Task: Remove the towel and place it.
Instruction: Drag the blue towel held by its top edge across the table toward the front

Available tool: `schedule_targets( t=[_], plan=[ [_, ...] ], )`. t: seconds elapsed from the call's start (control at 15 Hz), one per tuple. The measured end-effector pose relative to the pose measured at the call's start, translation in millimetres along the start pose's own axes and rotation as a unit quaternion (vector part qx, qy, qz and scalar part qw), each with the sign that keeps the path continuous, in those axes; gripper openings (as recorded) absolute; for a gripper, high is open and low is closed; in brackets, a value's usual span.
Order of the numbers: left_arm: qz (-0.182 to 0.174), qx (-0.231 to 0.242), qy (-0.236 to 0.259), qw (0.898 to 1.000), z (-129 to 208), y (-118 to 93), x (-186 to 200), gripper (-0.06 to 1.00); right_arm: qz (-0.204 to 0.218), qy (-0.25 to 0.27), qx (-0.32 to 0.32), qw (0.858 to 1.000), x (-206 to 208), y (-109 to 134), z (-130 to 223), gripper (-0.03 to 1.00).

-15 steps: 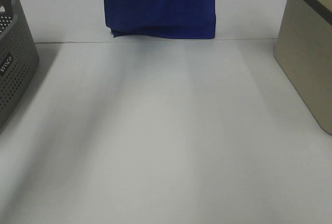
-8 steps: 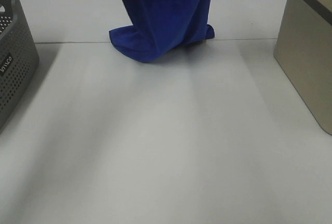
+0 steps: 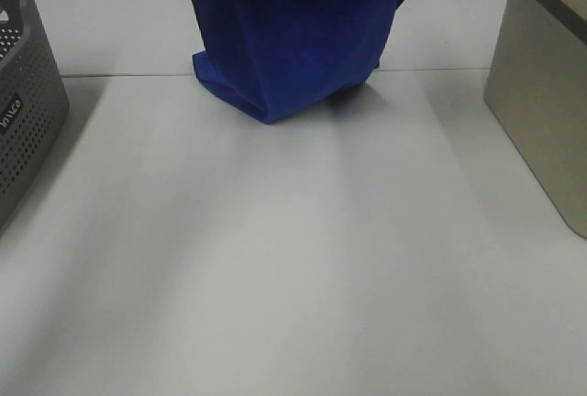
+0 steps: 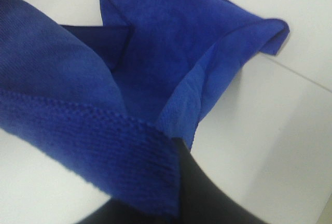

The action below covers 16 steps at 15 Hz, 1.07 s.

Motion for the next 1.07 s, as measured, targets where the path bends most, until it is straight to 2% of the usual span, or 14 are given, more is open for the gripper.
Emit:
schedule_targets(
  t=[0.13,0.2,0.27,0.33,0.4,0.67,1.07],
  plan=[
    [0.010,0.018,0.030,0.999,16.3,-4.3,22.4,0.00,-0.004,0.023,-0.015,1.000,12.3,10.1,16.0,0.02],
    [0.030,0.029,0.067,0.997,43.3,-13.1,45.4,0.00,-0.009,0.034,-0.021,0.999,33.1,25.5,31.8,0.02],
    [0.030,0.029,0.067,0.997,43.3,-13.1,45.4,0.00,-0.009,0.034,-0.021,0.999,33.1,25.5,31.8,0.02],
    [0.044,0.035,0.100,0.993,70.8,-21.0,61.8,0.00,-0.013,0.037,-0.022,0.999,54.1,42.0,46.7,0.02],
    [0.050,0.043,0.109,0.992,80.5,-24.0,68.2,0.00,-0.019,0.039,-0.027,0.999,60.4,49.2,53.9,0.02],
    [0.080,0.075,0.137,0.984,116.2,-38.3,89.5,0.00,-0.055,0.089,-0.059,0.993,53.7,72.2,96.8,0.02],
    [0.136,0.112,0.215,0.961,173.2,-63.9,82.8,0.00,-0.099,0.167,-0.092,0.977,38.3,100.2,159.9,0.02]
  ],
)
Point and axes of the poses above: a point on each arm's last joint axis where the gripper is mounted, x pointing back along that axis away from the gripper, y along the wrist's bending axis when the last joint is at zero, z = x × y, the point moved 3 cm from there along -x, pointing out along that axis toward the gripper, and after that the axes turned 5 degrees about x, right-handed, at the moved point
